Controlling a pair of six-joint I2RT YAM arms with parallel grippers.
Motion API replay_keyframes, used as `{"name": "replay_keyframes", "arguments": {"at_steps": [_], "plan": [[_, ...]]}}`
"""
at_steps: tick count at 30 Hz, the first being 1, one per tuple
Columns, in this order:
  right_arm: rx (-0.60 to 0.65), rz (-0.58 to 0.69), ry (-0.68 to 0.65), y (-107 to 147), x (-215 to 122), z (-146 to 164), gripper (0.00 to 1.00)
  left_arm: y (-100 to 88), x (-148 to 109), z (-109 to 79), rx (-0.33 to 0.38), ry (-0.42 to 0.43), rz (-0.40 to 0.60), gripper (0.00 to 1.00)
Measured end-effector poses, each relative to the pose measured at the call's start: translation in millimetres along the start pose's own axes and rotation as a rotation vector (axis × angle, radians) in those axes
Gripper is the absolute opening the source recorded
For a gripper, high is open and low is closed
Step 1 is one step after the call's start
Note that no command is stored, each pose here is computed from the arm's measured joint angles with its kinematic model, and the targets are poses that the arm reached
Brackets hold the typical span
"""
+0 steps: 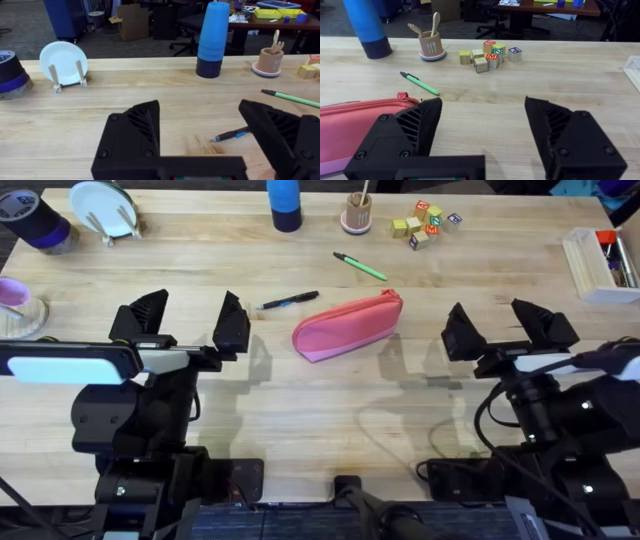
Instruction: Unzip the bag, pick up the pens from the table one at a time and place them inside, then zip the bag closed.
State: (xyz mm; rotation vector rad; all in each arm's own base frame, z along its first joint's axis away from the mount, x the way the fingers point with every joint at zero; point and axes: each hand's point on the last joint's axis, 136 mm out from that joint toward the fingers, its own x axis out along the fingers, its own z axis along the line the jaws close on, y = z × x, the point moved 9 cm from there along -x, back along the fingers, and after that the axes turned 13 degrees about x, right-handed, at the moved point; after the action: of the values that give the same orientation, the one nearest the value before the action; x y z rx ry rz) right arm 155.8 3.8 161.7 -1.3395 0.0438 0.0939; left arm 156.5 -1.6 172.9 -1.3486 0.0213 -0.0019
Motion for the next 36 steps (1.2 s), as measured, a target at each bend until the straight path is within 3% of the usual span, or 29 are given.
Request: {"name": "replay_keyframes", "arguments": {"at_steps": [18, 23, 27, 32, 36], "plan": [[-0.002, 0.003, 0.004, 0.3, -0.1, -0.3, 0.997, 0.0, 0.0, -0.1, -0.001, 0.002, 0.0, 0.993], [0.0, 0.075, 0.034, -2.9, -6.1, -0.4, 0.997, 1.3, -3.8, -1.1, -0.061, 0.024, 0.079, 0.993], [-0.004, 0.218, 0.09, -11.9, -17.9, 0.2, 0.997, -21.4, -16.1, 2.7, -0.116, 0.044, 0.121, 0.993], [-0.011, 0.356, 0.125, -42.0, -26.1, 7.1, 0.996, -57.8, -34.4, 7.8, -0.145, 0.085, 0.16, 0.993], [-0.016, 0.479, 0.15, -60.2, -21.9, 11.1, 0.996, -73.4, -40.1, 8.9, -0.159, 0.124, 0.242, 0.994]]}}
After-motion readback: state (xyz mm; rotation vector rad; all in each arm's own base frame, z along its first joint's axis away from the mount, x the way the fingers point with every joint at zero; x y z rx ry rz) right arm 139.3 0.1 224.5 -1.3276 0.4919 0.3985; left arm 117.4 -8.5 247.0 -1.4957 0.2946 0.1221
